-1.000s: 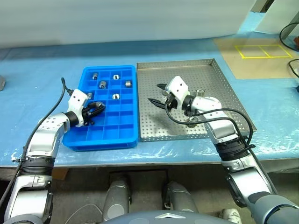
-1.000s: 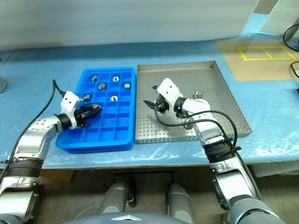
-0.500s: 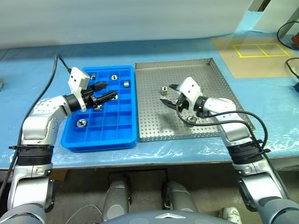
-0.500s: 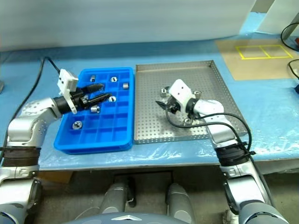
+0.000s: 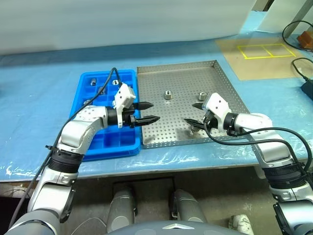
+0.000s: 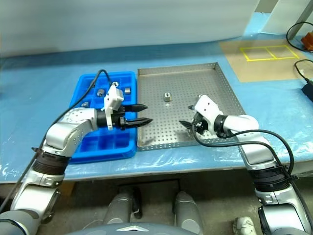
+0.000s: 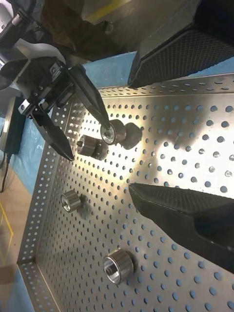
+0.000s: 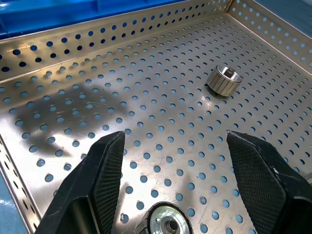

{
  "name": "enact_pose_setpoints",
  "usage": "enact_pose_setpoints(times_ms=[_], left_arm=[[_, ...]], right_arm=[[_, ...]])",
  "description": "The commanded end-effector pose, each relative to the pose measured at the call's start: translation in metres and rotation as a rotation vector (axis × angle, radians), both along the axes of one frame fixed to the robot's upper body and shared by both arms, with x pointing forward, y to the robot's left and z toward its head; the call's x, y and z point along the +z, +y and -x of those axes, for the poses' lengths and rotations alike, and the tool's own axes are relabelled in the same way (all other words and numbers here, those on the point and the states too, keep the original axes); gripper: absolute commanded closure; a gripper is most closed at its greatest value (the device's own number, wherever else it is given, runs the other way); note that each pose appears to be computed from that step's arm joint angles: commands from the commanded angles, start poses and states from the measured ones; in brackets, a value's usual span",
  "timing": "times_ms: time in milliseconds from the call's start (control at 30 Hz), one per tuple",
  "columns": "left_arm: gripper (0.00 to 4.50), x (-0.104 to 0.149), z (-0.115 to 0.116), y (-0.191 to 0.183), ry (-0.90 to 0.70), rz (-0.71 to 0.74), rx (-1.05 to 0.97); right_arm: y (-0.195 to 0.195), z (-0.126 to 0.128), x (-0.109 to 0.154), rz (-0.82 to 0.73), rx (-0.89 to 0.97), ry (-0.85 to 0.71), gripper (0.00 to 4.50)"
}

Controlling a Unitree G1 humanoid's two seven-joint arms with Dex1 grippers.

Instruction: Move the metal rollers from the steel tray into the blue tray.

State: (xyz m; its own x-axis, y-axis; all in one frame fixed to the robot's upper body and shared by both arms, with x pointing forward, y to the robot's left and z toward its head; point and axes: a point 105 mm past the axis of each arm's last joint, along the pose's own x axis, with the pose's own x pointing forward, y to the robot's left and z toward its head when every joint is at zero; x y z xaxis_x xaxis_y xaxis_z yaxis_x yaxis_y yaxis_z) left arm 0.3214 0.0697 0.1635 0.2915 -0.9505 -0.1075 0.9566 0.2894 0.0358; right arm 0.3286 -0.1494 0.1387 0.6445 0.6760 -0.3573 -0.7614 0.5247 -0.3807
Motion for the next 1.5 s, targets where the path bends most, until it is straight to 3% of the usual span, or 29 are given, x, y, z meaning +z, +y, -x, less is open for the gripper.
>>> enact_pose_setpoints(times_ms=[33, 267, 767, 1267, 1400, 1500], left_arm=[[1.24, 0.008, -0.002, 0.001, -0.058, -0.011, -0.011], [1.24, -0.002, -0.004, 0.009, -0.047, -0.050, 0.005], [1.24, -0.009, -0.019, 0.015, -0.062, -0.084, 0.055], [1.24, -0.010, -0.020, 0.011, -0.062, -0.067, 0.068], [1.24, -0.011, -0.023, 0.011, -0.054, -0.058, 0.083], [1.24, -0.008, -0.022, 0.011, -0.044, -0.036, 0.083]], right_arm=[[-0.007, 0.006, -0.008, 0.030, -0.008, 0.015, 1.07], [-0.018, 0.007, -0.038, 0.062, -0.052, 0.077, 1.07], [-0.030, -0.009, -0.055, -0.013, -0.164, 0.115, 1.07], [-0.013, -0.015, -0.025, -0.069, -0.101, 0.059, 1.07], [0.006, -0.022, -0.003, -0.092, -0.060, -0.009, 1.07], [0.043, -0.022, 0.040, -0.252, 0.028, -0.053, 1.07]])
